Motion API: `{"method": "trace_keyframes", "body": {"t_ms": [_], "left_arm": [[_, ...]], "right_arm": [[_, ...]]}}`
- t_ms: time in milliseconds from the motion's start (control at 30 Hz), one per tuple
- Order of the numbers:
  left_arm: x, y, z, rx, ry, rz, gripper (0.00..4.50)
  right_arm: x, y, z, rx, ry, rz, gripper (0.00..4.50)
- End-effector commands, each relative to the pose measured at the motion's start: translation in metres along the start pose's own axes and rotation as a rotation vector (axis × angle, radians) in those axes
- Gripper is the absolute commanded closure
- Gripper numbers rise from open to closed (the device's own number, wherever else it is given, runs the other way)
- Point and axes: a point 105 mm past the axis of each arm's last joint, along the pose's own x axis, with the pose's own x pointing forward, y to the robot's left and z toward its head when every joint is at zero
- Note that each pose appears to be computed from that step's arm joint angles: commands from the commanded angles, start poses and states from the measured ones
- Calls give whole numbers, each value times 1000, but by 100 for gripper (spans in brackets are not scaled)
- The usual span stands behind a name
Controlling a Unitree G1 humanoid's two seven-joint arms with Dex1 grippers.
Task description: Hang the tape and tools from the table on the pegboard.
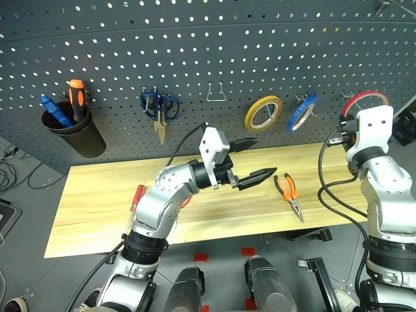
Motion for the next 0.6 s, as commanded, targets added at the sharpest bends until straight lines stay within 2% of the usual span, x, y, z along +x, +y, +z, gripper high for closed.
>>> {"method": "trace_keyframes", "body": {"t_ms": [33, 200, 233, 267, 300, 333, 467, 600], "left_arm": [[4, -3, 17, 12, -59, -17, 0], [2, 3, 18, -9, -62, 25, 0], [1, 3, 15, -2, -45, 28, 0], [-3, 4, 10, 8, -14, 26, 0], [-8, 4, 5, 22, 17, 25, 0], [-17, 6, -2, 48, 62, 23, 0], [-57, 23, -26, 148, 248, 41, 0], [-90, 26, -40, 139, 377, 7, 0]], "right_arm": [[11, -7, 10, 43, -65, 25, 448], [20, 5, 0, 94, -53, 100, 448], [20, 8, -5, 100, -31, 107, 389], [17, 12, -13, 103, 7, 112, 366], [14, 18, -19, 114, 37, 119, 321], [9, 25, -27, 102, 75, 136, 297], [-14, 44, -48, 102, 174, 147, 155], [-44, 70, -73, 115, 327, 159, 14]]}}
